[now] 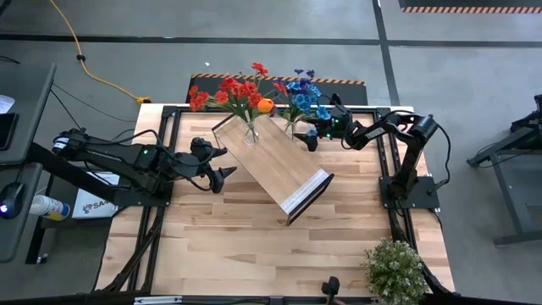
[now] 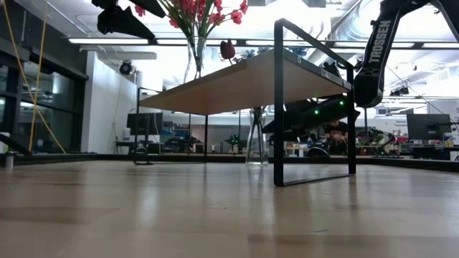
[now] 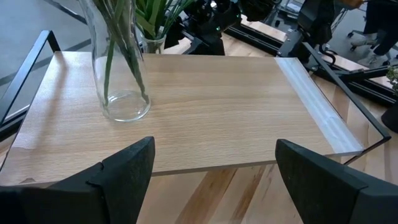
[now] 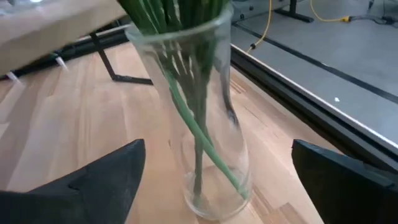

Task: Pick and place flowers into a vace then onto a shelf
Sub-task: Put the transparent vase with flowers on the shelf

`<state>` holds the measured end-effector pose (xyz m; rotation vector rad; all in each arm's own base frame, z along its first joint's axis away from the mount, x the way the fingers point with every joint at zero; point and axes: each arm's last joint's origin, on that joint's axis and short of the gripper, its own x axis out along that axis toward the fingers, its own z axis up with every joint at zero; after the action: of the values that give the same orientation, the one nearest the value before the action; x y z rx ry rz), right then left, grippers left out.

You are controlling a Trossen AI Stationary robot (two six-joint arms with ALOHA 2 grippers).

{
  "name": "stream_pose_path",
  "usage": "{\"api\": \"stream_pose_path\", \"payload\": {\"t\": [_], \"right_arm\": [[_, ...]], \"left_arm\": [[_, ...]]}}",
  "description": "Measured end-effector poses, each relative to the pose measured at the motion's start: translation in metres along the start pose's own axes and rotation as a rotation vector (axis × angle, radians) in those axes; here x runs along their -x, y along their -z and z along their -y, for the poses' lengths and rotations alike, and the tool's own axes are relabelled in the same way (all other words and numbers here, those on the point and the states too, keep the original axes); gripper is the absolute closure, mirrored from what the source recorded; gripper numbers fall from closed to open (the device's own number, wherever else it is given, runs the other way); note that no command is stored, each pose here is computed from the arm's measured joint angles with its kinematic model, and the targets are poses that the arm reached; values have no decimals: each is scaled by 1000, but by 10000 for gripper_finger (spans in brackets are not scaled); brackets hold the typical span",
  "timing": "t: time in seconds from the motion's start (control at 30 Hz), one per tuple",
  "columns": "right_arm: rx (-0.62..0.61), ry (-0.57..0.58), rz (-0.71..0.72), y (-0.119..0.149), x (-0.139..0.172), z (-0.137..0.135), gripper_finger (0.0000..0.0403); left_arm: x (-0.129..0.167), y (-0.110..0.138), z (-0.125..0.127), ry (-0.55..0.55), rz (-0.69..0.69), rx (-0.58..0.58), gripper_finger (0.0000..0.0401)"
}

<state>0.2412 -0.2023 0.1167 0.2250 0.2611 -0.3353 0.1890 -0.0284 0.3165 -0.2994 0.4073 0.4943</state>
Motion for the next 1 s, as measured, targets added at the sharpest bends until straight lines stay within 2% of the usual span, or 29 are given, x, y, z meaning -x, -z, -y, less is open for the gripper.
{"api": "stream_pose_path", "payload": {"t": [0.2, 0.53, 1.0], "right_arm": [[-2, -18, 55, -6, 0, 0, 8], [-25, 15, 62, -6, 3, 7, 4], [-37, -2, 121, 14, -9, 10, 6]], "left_arm": [[0, 0, 0, 0, 0, 0, 34], [0, 0, 0, 0, 0, 0, 34], [0, 0, 0, -1, 1, -1, 34]]}}
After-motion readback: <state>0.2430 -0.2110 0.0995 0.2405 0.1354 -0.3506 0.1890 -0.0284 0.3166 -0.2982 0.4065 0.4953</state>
